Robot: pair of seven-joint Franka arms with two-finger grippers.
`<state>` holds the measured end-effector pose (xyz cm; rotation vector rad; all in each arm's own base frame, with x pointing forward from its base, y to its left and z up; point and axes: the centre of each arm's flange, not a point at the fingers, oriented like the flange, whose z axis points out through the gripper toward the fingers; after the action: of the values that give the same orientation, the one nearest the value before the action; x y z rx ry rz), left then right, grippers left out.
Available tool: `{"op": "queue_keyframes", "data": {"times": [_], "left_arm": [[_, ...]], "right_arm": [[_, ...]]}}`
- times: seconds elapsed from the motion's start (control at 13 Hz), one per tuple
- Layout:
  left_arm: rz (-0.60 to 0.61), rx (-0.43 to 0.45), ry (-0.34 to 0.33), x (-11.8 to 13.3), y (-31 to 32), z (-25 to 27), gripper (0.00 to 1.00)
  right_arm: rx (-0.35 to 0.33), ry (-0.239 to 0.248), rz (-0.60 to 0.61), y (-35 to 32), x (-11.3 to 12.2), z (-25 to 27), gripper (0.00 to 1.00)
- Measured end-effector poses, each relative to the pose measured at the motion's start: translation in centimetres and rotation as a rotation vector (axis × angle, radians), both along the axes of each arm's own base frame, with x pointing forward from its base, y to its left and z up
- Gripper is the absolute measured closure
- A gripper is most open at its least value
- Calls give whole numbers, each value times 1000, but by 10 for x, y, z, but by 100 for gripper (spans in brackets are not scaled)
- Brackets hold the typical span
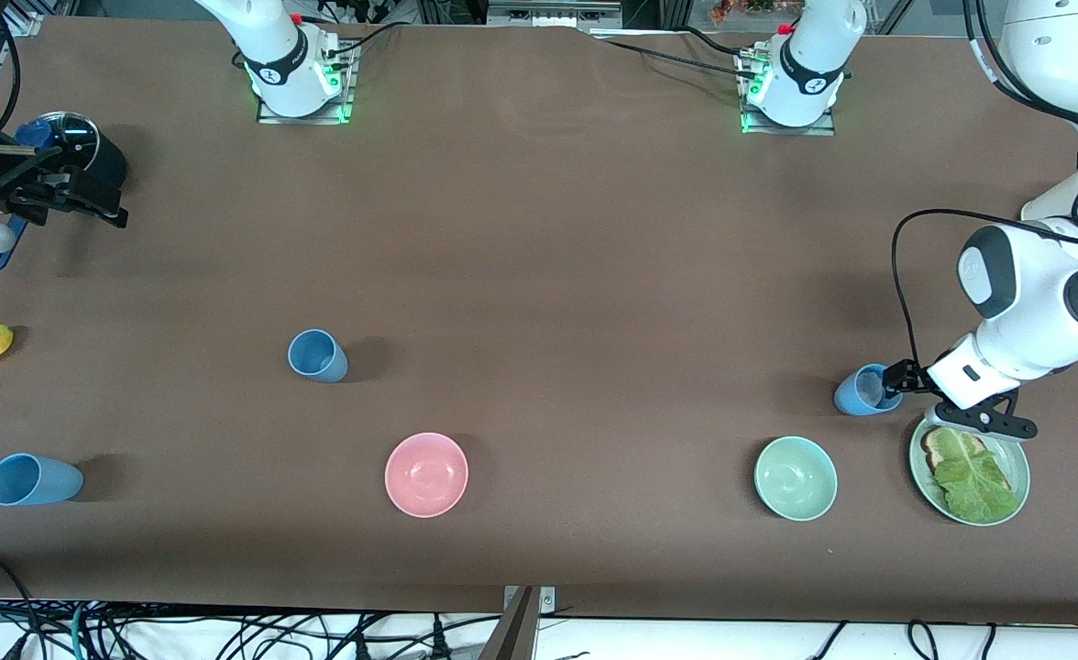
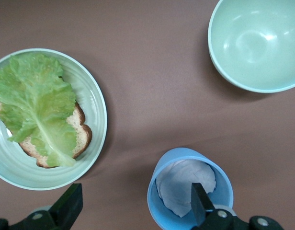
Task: Stack blue cups with both arms
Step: 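Lower the open left gripper around the blue cup's rim, then close the left gripper on the blue cup and lift it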
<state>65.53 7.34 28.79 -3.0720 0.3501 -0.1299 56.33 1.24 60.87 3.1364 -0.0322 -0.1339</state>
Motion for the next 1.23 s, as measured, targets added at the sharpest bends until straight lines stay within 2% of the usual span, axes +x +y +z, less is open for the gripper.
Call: {"op": "queue_keyframes", "data": {"times": [0.84, 1.23], "left_arm": [[2, -1, 2, -15, -1, -18, 0], [60, -43, 2, -18, 4, -35, 0]], "right_arm": [[0, 0, 0, 0, 0, 0, 0], [0, 0, 0, 0, 0, 0, 0]]}}
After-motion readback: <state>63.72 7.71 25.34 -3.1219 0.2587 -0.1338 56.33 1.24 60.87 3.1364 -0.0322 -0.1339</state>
